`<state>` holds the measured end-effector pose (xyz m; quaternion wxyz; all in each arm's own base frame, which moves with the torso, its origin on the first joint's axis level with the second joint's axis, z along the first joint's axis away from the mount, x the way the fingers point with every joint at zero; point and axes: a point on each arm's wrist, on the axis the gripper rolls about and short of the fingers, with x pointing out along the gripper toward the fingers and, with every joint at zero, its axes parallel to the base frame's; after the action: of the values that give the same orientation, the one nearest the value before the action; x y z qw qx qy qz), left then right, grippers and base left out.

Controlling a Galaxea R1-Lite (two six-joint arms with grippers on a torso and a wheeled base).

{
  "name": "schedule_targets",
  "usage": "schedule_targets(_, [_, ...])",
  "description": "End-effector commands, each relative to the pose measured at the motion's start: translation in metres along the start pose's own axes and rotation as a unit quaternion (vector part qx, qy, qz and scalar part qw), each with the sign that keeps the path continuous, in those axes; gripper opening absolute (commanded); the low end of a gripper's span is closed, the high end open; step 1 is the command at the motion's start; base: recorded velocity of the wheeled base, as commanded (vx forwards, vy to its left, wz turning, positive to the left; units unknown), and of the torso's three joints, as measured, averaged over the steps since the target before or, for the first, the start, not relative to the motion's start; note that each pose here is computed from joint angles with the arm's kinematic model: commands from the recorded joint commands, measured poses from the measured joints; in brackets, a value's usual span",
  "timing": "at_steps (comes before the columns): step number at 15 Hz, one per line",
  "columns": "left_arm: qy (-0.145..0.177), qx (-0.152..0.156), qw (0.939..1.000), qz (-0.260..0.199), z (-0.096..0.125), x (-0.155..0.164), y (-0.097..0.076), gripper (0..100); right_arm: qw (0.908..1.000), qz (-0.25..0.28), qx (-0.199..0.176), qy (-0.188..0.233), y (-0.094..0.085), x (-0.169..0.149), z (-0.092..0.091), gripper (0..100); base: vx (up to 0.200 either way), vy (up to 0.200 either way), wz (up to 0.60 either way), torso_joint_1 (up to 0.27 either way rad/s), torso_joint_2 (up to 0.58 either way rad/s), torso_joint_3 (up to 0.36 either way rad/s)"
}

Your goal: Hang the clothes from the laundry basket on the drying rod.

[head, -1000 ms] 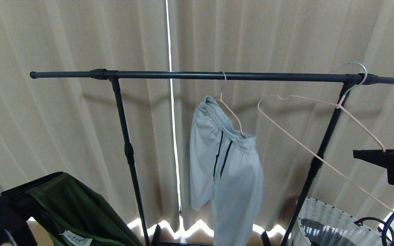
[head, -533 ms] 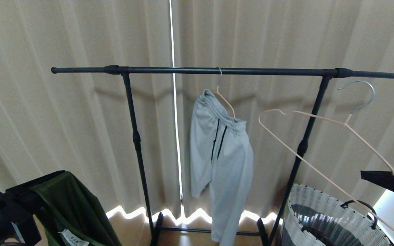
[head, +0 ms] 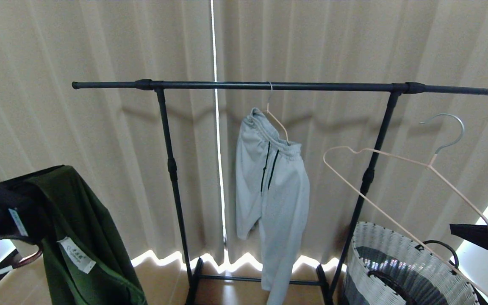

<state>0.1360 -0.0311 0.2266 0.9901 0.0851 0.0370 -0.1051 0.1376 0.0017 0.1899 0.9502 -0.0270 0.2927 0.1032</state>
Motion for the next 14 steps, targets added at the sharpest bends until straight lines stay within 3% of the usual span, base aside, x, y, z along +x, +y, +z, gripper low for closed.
schedule_targets(1, [0.004,-0.001,0.9999,0.01,0.017,0.02,0.003,0,1.0,0.003,-0.001,-0.001,0.001,-0.002,-0.002,0,0.0,0.0,0.0,0.0,0.0,0.0])
schedule_targets(5, [0.043,-0.01,0.999,0.008,0.036,0.036,0.005,0,0.9994,0.034,-0.008,0.006,0.011,0.0,-0.006,0,0.0,0.0,0.0,0.0,0.0,0.0])
schedule_targets(9, [0.105,-0.014,0.9944,0.004,0.054,0.063,0.002,0,0.9902,0.137,0.019,0.015,0.045,-0.001,-0.003,0,0.0,0.0,0.0,0.0,0.0,0.0])
schedule_targets(10, [0.118,-0.018,0.9927,0.013,0.057,0.076,-0.003,0,0.9864,0.162,0.023,0.011,0.053,-0.002,-0.001,0,0.0,0.0,0.0,0.0,0.0,0.0])
schedule_targets(14, [0.139,-0.05,0.9884,0.036,0.061,0.122,-0.05,0,0.977,0.213,0.001,-0.012,0.068,-0.003,0.002,0,0.0,0.0,0.0,0.0,0.0,0.0])
